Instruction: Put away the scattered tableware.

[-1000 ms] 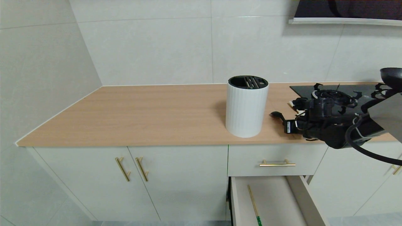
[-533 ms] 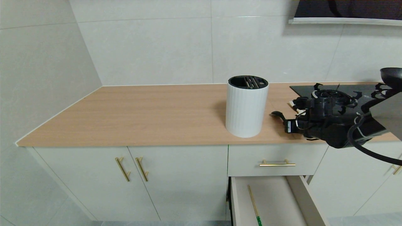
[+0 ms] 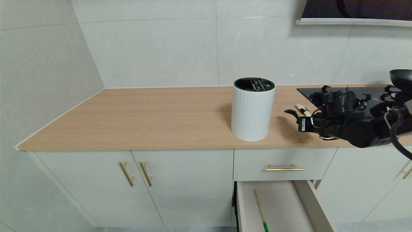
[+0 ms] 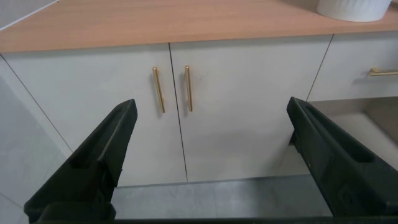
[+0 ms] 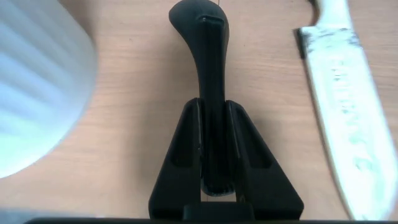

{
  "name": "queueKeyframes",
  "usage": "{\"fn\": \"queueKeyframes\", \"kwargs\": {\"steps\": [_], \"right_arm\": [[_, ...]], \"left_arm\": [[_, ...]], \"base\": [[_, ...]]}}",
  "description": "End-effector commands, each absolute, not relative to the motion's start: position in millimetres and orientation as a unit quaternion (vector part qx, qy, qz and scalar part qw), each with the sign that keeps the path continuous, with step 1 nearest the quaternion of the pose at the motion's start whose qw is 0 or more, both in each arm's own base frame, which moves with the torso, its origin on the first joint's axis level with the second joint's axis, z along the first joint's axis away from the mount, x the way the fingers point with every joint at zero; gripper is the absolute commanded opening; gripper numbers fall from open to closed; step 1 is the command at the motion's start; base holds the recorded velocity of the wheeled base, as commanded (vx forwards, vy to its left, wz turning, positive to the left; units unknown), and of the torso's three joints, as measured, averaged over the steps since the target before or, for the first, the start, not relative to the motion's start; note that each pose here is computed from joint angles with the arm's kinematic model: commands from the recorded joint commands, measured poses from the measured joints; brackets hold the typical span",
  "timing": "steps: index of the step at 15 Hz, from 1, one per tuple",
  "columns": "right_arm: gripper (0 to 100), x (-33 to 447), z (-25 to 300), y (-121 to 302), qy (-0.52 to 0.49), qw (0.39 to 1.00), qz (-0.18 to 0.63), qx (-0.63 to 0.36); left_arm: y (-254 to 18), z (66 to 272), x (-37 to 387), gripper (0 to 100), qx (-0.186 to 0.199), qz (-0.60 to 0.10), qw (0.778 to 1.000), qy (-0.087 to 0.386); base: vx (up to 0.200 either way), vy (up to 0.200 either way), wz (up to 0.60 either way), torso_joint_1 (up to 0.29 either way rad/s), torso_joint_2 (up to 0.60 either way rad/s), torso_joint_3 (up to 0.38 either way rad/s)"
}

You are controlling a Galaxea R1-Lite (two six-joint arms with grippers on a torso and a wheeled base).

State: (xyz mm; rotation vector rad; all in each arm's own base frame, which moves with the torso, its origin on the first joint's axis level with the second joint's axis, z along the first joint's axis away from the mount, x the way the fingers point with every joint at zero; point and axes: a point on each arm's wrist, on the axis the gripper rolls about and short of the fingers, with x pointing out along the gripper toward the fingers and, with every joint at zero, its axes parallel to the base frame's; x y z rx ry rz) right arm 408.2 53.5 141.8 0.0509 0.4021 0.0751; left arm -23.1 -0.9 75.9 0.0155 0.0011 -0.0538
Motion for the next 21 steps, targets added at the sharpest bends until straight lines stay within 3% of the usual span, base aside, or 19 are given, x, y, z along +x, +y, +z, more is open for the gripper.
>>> {"fn": "queueKeyframes", "kwargs": {"steps": [1,7,11,21], "right_arm": [[0,375,176,55,0.181,0.982,0.045,0.032],[0,279,217,63,0.198,0.977,0.077,0.023],[0,234,206,55,0.221,0.972,0.074,0.016],[0,229,185,59,0.258,0.962,0.086,0.005]], "left_arm": [[-1,76,-23,100,0.008,-0.027,1.000,0.001],[-1,76,-23,100,0.008,-0.027,1.000,0.001],[-1,76,-23,100,0.008,-0.027,1.000,0.001],[-1,76,-23,100,0.008,-0.027,1.000,0.001]], "base": [[0.000,0.000,0.00,0.000,0.00,0.000],[0.000,0.000,0.00,0.000,0.00,0.000],[0.000,0.000,0.00,0.000,0.00,0.000],[0.000,0.000,0.00,0.000,0.00,0.000]]}}
